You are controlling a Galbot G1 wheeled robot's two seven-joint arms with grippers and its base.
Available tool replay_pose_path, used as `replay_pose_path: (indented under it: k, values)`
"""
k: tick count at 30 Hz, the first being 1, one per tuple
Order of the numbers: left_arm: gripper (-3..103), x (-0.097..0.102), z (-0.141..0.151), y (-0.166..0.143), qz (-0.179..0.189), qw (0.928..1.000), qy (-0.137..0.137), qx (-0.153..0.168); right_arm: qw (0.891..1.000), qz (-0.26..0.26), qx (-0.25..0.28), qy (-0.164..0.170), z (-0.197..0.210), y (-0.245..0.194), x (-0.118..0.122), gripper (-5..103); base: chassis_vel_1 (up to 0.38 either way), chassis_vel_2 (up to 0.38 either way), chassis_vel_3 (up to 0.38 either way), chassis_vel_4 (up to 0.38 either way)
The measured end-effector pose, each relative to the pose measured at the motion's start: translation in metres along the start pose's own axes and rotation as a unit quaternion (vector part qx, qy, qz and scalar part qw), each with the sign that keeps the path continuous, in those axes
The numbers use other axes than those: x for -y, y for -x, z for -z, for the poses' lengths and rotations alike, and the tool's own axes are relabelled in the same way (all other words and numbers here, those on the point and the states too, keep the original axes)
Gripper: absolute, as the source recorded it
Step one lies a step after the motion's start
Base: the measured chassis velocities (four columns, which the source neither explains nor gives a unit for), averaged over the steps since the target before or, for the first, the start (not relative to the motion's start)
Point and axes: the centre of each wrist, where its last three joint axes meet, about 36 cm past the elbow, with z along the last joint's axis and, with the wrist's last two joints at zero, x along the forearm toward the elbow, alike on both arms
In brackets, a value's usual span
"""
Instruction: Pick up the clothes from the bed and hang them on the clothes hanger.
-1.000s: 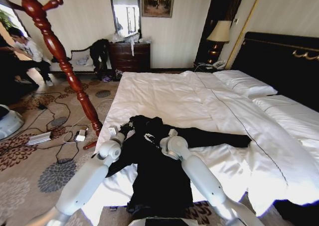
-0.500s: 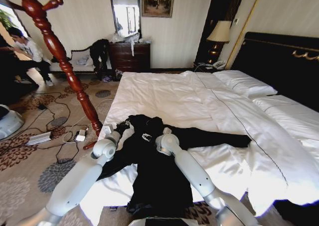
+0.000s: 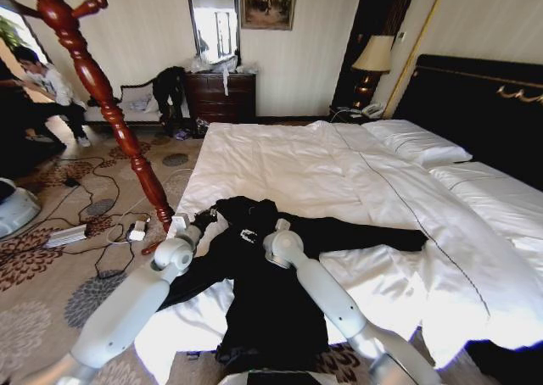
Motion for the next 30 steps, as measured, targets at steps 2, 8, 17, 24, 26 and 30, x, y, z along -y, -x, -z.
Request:
replay_pose_path:
  k: [2,8,17,24,26,30]
  values:
    - [0,0.0,0.0,-0.002,0.002,1.0,0.004,-0.003,1.0,0.0,0.0,0.002,0.003,0.004,-0.003,100,0.0,0.0,0.0,0.0]
    - [0,0.003,0.004,-0.007,0.003,1.0,0.008,-0.002,1.0,0.004,0.01,0.004,0.017,0.018,-0.019,100,0.0,0.0,0.0,0.0]
    - [0,0.002,0.006,-0.009,0.006,0.9999,0.01,0.001,0.999,0.007,0.036,0.025,0.046,0.015,-0.021,100,0.0,0.0,0.0,0.0]
    - [0,0.002,-0.006,-0.015,0.001,0.9995,0.028,-0.012,0.997,0.009,0.068,0.032,0.063,0.022,-0.012,100,0.0,0.0,0.0,0.0]
    - [0,0.002,-0.011,-0.018,-0.002,0.9991,0.037,-0.02,0.997,0.009,0.072,0.036,0.068,0.026,-0.011,100,0.0,0.0,0.0,0.0]
    - [0,0.001,-0.015,-0.024,-0.004,0.9986,0.045,-0.029,0.996,0.008,0.075,0.036,0.071,0.032,-0.008,100,0.0,0.0,0.0,0.0]
